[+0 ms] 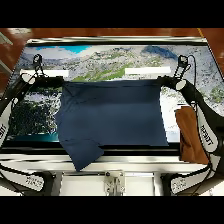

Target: Fold the shirts.

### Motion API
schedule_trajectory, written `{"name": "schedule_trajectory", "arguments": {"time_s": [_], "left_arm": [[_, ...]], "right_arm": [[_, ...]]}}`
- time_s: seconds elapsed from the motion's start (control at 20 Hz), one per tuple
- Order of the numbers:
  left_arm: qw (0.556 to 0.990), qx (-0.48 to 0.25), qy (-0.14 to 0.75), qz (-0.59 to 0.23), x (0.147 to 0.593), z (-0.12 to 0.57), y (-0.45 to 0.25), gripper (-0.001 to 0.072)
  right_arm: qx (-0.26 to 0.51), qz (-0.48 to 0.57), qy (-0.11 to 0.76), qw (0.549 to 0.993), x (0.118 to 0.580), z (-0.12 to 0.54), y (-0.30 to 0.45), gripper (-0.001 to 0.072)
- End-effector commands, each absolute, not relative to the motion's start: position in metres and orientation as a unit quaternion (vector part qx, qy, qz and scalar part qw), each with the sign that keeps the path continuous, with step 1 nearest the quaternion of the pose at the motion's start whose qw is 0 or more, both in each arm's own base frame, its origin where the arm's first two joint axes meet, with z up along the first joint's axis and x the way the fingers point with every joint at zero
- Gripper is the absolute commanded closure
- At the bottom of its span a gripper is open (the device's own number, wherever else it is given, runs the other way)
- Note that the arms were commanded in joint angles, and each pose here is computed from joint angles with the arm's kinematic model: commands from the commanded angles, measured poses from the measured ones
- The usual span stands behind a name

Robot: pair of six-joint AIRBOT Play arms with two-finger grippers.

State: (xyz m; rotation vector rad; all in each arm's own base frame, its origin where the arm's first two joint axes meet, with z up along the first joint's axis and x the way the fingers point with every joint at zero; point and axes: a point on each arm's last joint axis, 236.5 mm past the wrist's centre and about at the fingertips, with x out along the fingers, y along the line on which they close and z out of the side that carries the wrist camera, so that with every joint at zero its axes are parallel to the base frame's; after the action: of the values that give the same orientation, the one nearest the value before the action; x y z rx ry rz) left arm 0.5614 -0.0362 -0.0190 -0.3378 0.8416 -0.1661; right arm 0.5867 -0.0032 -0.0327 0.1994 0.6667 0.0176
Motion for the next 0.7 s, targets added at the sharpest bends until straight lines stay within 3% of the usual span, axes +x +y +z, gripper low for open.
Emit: {"name": "schedule_trajectory", "arguments": {"time_s": [0.0, 0.2, 0.35, 0.5, 0.65], "left_arm": [[0.886, -0.167, 0.425, -0.082, 0.563, -0.042, -0.040, 0.0664], [0.842, -0.135, 0.499, -0.152, 0.523, -0.040, -0.055, 0.0665], [0.756, -0.132, 0.609, -0.200, 0.459, -0.049, -0.069, 0.0665], [0.687, -0.097, 0.699, -0.173, 0.410, -0.067, -0.049, 0.0666], [0.679, -0.087, 0.716, -0.139, 0.404, -0.074, -0.032, 0.0665]], "right_arm": [[0.094, 0.004, 0.322, 0.942, 0.592, -0.045, -0.002, 0.0637], [0.067, 0.052, 0.411, 0.908, 0.553, -0.053, 0.012, 0.0637], [0.080, 0.075, 0.497, 0.861, 0.508, -0.061, 0.016, 0.0637], [0.101, 0.063, 0.559, 0.820, 0.478, -0.079, 0.004, 0.0637], [0.109, 0.044, 0.590, 0.799, 0.464, -0.093, -0.006, 0.0638]]}}
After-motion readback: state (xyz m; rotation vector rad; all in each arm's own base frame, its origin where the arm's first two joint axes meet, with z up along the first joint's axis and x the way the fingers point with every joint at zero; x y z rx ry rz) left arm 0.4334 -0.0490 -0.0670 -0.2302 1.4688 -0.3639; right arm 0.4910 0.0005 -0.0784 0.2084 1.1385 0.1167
